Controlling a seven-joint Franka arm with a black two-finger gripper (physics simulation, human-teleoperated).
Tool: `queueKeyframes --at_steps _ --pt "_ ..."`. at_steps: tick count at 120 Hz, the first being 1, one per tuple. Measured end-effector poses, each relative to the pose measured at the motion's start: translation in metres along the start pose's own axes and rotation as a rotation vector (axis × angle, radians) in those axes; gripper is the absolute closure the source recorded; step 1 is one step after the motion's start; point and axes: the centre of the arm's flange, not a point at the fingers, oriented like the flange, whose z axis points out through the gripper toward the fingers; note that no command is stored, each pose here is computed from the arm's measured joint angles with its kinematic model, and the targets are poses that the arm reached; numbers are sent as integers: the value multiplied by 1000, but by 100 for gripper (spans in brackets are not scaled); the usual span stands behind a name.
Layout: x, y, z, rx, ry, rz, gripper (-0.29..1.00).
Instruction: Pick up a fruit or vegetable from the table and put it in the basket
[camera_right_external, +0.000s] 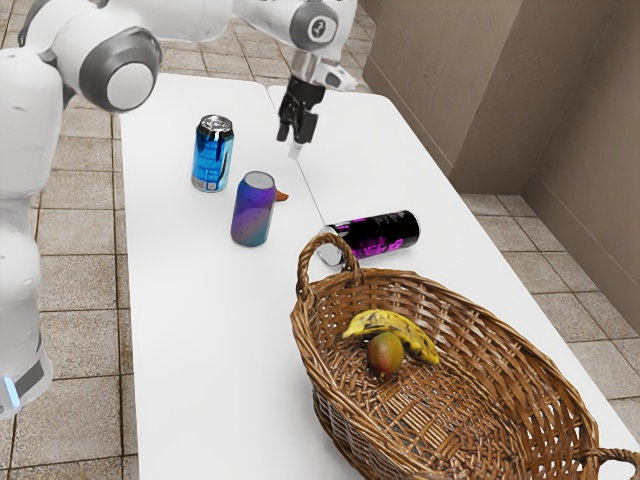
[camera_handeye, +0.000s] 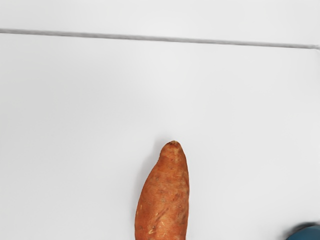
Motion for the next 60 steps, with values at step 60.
queueKeyframes --at_steps 60 --pt "-26 77 4 189 101 96 0"
